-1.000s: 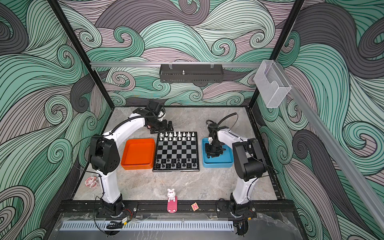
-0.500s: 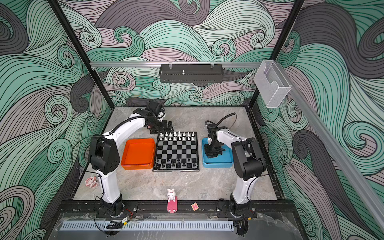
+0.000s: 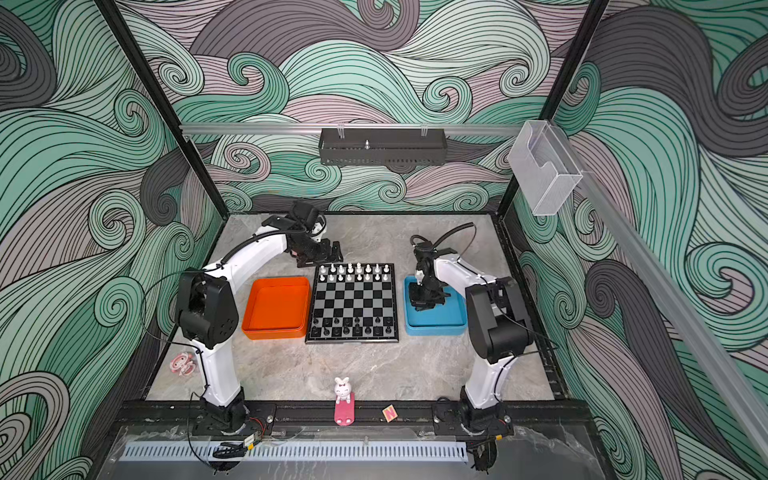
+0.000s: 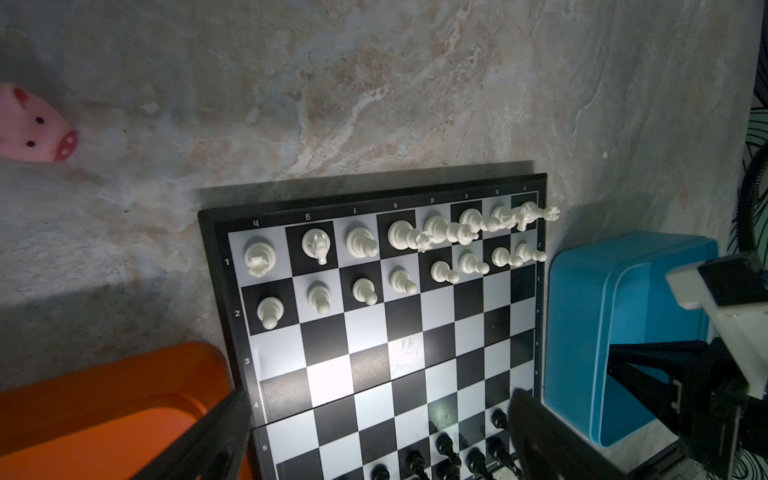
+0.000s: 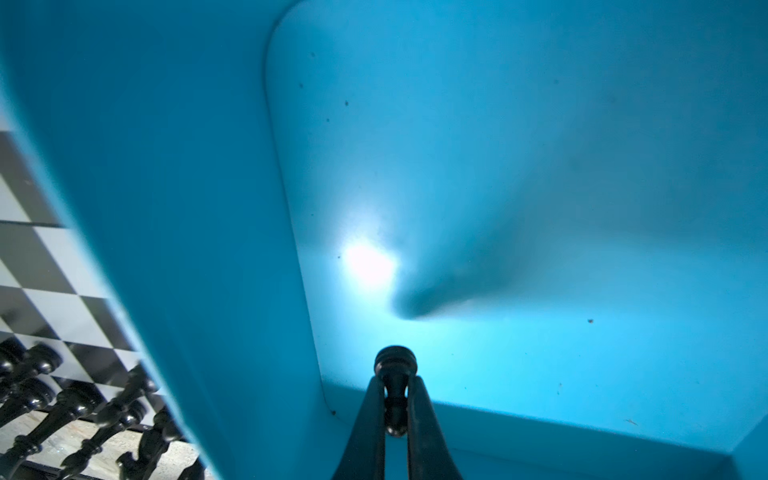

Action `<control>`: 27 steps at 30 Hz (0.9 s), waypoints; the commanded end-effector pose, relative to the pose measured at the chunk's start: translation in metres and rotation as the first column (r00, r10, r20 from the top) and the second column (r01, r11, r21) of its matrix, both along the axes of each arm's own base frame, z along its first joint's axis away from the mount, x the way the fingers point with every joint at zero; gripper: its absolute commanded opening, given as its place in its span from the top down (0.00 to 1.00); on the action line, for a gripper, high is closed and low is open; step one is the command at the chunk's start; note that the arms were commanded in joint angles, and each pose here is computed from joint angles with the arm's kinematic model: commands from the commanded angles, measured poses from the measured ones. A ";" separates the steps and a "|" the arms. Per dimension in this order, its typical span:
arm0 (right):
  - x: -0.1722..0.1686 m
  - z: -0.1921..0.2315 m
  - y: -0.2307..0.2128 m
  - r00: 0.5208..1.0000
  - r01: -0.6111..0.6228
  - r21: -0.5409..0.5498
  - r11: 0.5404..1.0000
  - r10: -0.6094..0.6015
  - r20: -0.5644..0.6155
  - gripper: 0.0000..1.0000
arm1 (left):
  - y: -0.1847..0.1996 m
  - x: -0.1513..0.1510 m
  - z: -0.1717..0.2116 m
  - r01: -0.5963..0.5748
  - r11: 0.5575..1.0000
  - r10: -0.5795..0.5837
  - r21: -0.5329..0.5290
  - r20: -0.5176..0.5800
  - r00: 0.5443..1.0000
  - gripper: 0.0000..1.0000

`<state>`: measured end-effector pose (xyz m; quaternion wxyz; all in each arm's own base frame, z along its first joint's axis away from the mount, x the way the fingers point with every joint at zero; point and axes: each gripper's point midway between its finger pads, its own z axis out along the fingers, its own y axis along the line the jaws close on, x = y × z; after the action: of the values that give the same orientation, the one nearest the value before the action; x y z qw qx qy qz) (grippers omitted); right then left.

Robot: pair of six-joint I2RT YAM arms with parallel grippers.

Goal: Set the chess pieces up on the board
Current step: 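Lower the right gripper and close it on the last black pawn in the blue tray, then lift the last black pawn over the nearer rank while the left withdraws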

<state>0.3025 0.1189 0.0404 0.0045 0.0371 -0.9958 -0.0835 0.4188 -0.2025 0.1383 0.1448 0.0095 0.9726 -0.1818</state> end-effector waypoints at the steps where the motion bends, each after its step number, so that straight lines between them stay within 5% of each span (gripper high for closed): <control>1: 0.003 0.020 -0.001 0.999 -0.020 -0.010 1.000 0.021 0.037 0.89 | 0.012 -0.001 0.006 -0.015 1.000 0.015 0.004 0.003 1.000 0.01; 20: 0.011 0.047 0.007 0.995 -0.062 -0.025 0.998 0.064 0.083 0.89 | 0.059 0.014 0.011 -0.120 0.993 0.120 -0.002 0.011 0.993 0.02; 27: 0.012 0.066 0.048 0.983 -0.137 0.012 0.990 0.135 0.128 0.89 | 0.068 0.017 0.012 -0.140 0.990 0.140 -0.003 0.011 0.990 0.02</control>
<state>0.3176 0.1522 0.0911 -0.0432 0.0959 -0.9909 -0.0841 0.4398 -0.1418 0.1340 0.1510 -0.0585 0.9721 -0.1696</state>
